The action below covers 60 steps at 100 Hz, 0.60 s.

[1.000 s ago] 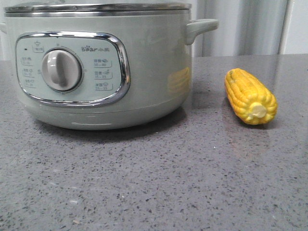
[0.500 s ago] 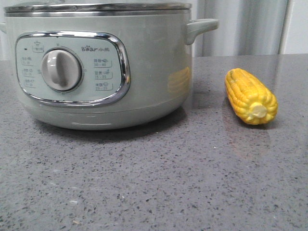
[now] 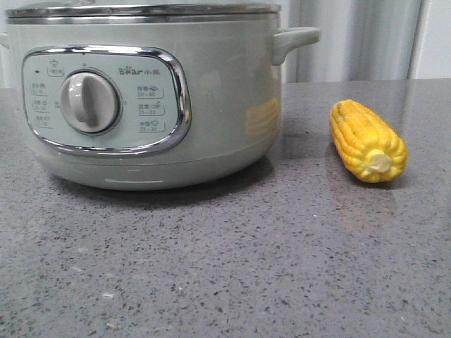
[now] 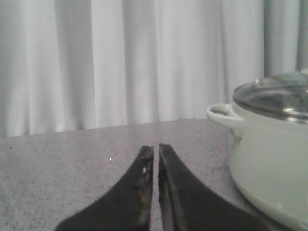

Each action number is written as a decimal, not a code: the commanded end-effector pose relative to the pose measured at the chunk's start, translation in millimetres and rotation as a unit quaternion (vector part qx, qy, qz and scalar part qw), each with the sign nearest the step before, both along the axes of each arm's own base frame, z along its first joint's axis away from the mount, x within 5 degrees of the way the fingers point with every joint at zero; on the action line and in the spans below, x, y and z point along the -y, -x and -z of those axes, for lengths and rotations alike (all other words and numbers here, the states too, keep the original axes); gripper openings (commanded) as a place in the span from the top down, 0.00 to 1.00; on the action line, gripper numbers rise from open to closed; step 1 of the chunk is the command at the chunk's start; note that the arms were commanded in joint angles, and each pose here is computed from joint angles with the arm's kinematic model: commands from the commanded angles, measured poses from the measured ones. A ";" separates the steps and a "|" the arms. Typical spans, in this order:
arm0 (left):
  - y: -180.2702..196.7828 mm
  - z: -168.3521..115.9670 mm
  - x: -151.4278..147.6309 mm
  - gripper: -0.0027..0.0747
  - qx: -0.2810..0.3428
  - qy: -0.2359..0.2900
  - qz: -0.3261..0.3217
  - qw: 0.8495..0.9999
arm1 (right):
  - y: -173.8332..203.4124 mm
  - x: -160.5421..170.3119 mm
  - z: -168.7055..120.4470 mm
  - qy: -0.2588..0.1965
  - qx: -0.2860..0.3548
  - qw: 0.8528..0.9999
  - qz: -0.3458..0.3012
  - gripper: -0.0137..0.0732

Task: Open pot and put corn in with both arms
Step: 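Grasp the glass lid's knob with the left gripper and lift it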

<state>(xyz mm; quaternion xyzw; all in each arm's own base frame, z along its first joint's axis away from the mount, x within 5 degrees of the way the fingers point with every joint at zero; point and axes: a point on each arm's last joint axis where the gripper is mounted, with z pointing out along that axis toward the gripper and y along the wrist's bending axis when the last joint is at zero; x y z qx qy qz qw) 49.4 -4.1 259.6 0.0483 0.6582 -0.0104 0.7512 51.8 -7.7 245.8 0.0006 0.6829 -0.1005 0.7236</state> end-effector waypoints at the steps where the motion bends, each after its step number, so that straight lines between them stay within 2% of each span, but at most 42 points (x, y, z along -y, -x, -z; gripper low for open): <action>1: -1.1 -32.2 0.7 0.99 0.029 0.010 0.006 1.000 | -3.5 0.5 -28.6 -0.012 0.001 1.000 0.000 0.93; 17: -15.9 -55.7 2.1 0.99 0.009 0.008 0.006 1.000 | -19.9 2.0 -52.8 -0.055 -0.080 0.995 -0.002 0.93; 32: -32.4 -63.4 4.2 0.99 0.017 0.008 0.008 1.000 | -37.4 3.9 -60.5 -0.070 -0.141 0.988 0.000 0.93; 50: -47.4 -64.9 6.1 0.99 0.026 0.009 0.010 1.000 | -47.1 3.8 -60.8 -0.092 -0.151 0.984 -0.005 0.93; 55: -50.1 -65.6 6.5 0.95 0.030 0.009 0.011 0.999 | -47.4 3.8 -59.2 -0.093 -0.157 0.983 -0.005 0.93; 60: -52.5 -66.5 6.8 0.86 0.036 0.010 0.012 0.999 | -48.0 3.8 -57.5 -0.094 -0.164 0.982 -0.005 0.93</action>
